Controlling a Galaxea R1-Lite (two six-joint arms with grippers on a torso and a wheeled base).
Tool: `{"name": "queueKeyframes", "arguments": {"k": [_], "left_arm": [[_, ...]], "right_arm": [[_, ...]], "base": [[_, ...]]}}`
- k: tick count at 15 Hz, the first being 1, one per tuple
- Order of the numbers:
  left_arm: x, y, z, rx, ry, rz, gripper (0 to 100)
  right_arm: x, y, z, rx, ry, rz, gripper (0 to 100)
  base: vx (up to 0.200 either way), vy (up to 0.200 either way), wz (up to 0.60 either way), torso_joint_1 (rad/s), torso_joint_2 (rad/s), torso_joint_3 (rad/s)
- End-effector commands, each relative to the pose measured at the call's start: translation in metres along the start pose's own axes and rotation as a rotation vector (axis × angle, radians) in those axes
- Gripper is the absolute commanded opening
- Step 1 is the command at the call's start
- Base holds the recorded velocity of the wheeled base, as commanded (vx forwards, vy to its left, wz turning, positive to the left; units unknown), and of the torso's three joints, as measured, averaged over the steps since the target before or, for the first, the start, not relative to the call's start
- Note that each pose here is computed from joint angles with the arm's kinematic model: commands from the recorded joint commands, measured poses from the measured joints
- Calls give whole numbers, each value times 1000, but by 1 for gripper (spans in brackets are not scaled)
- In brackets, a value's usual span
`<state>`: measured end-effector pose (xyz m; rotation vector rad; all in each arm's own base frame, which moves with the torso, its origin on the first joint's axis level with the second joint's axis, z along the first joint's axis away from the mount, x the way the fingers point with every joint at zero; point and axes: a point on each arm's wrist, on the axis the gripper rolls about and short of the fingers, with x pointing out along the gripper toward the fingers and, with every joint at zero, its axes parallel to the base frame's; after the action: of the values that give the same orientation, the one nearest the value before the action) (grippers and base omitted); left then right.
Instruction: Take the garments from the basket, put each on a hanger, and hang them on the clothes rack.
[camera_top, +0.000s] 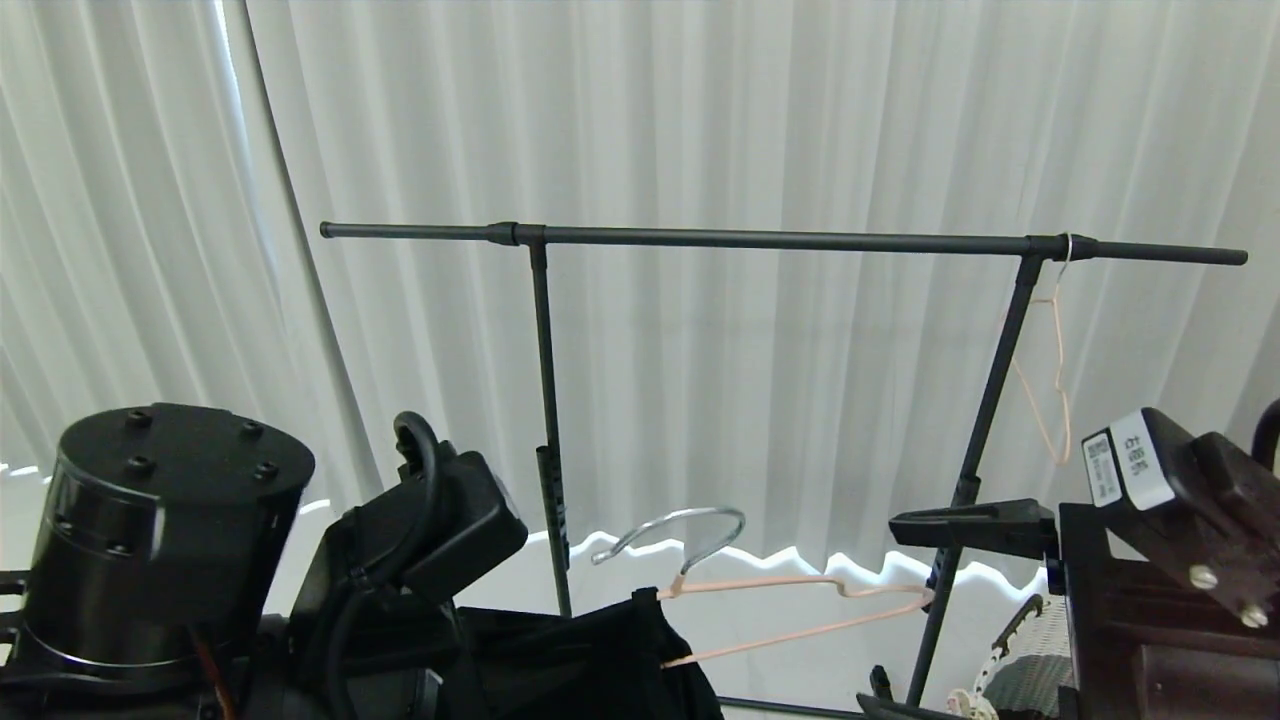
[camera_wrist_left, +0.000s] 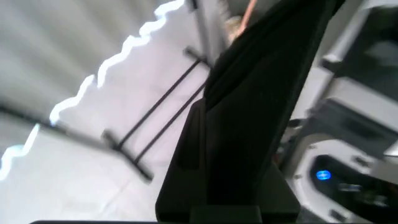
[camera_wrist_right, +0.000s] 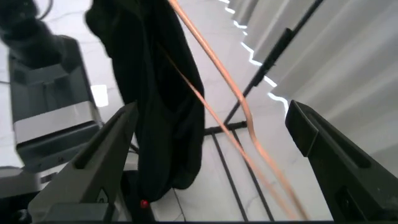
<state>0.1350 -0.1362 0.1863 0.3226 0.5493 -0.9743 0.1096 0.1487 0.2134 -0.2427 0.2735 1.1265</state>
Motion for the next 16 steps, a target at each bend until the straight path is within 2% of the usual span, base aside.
{"name": "queueKeyframes", "arguments": {"k": [1, 3, 4, 6, 7, 9, 10, 12, 14, 16], "left_arm": [[1, 3, -11, -21, 36, 17, 0], [1, 14, -11, -74, 39, 62, 0], [1, 19, -4, -142, 17, 79, 0], [-4, 23, 21, -290, -70, 87, 0], [-7, 26, 32, -317, -108, 91, 0], [-12, 30, 41, -319, -145, 103, 0], [-14, 32, 45, -320, -159, 108, 0], [-15, 34, 52, -325, -182, 112, 0], [-17, 35, 56, -330, -198, 112, 0], [-18, 34, 57, -327, -202, 108, 0]], "right_arm": [[-1, -12, -3, 23, 11, -59, 100], [-1, -12, -5, 26, 18, -59, 100], [2, -12, -10, 32, 39, -53, 100], [13, -13, -21, 63, 102, -46, 100], [23, -16, -23, 105, 129, -45, 100], [46, -23, -14, 239, 117, -53, 100], [65, -29, -6, 317, 70, -74, 100], [99, -34, -2, 367, 10, -149, 100], [125, -26, 5, 408, -53, -154, 100], [144, -18, 8, 415, -69, -156, 100]], "base": [[0, 0, 0, 0, 0, 0], [0, 0, 0, 0, 0, 0], [0, 0, 0, 0, 0, 0], [0, 0, 0, 0, 0, 0], [0, 0, 0, 0, 0, 0], [0, 0, 0, 0, 0, 0], [0, 0, 0, 0, 0, 0], [0, 0, 0, 0, 0, 0], [0, 0, 0, 0, 0, 0], [0, 0, 0, 0, 0, 0]]}}
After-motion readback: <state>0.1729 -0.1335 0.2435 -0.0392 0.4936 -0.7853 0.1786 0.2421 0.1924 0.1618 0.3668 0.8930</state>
